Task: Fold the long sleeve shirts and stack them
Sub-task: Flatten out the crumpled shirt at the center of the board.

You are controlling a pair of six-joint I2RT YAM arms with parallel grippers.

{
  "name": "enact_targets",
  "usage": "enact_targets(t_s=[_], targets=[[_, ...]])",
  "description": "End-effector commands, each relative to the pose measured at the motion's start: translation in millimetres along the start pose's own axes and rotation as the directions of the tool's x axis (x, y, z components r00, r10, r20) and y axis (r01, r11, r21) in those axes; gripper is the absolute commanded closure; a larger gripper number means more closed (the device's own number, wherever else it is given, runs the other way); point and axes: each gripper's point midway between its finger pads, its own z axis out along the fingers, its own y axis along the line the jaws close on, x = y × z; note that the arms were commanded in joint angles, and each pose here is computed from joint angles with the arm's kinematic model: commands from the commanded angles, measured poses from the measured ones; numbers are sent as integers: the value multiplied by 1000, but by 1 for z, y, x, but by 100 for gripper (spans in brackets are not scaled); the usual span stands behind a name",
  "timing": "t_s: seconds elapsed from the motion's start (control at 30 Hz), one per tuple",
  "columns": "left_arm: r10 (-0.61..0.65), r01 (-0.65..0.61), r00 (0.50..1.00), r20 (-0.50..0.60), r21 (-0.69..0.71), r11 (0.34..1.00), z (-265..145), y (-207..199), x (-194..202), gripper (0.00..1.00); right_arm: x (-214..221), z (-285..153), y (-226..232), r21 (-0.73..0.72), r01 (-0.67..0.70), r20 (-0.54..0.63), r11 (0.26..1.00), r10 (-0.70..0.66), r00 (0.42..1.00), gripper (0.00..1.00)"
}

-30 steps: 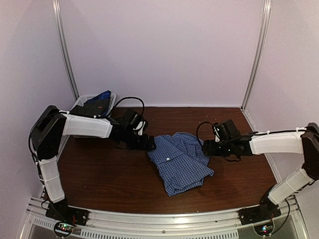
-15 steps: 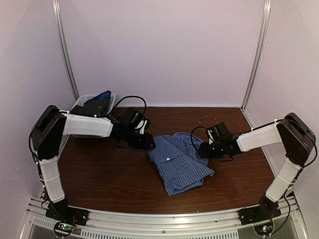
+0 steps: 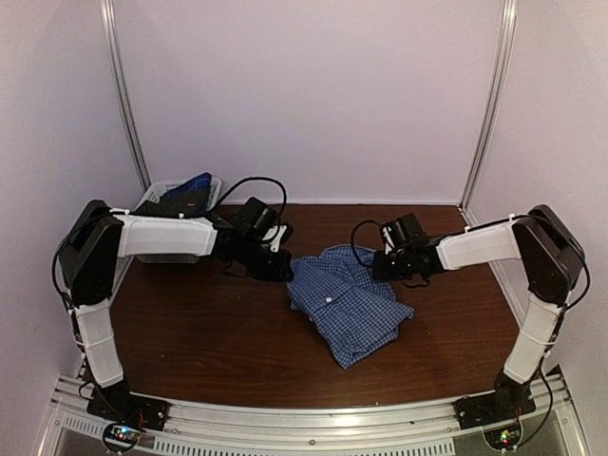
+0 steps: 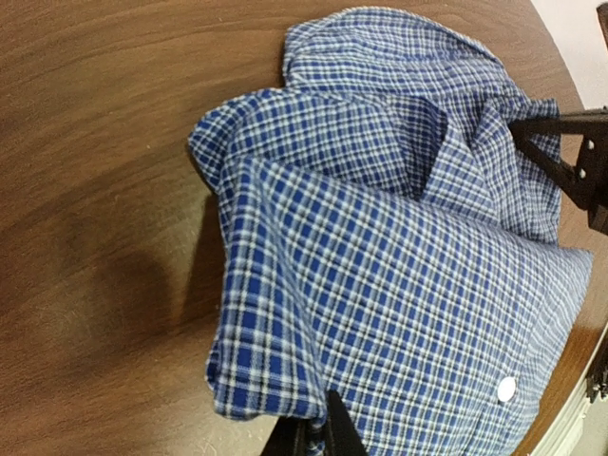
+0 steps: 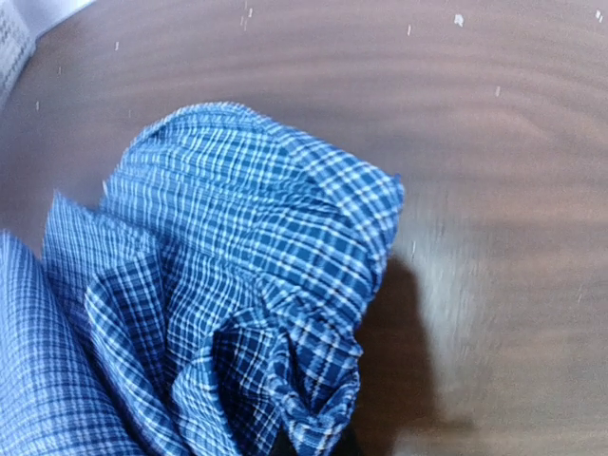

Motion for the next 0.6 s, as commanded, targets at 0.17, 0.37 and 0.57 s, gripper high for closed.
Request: enact_targets(t_s=[0.17, 0.37, 0.57], targets=[[44, -49, 998, 51, 101, 994, -57, -51, -18, 96, -94, 11, -18, 64, -54, 160, 996, 43, 986, 100], [29, -25, 999, -34, 126, 992, -60, -75, 35, 97, -139, 33, -28, 73, -90, 212, 993, 73, 975, 100], [-26, 43, 991, -132, 126, 991, -42, -72, 99, 97, -144, 64, -45, 114, -87, 176, 990, 67, 982, 100]])
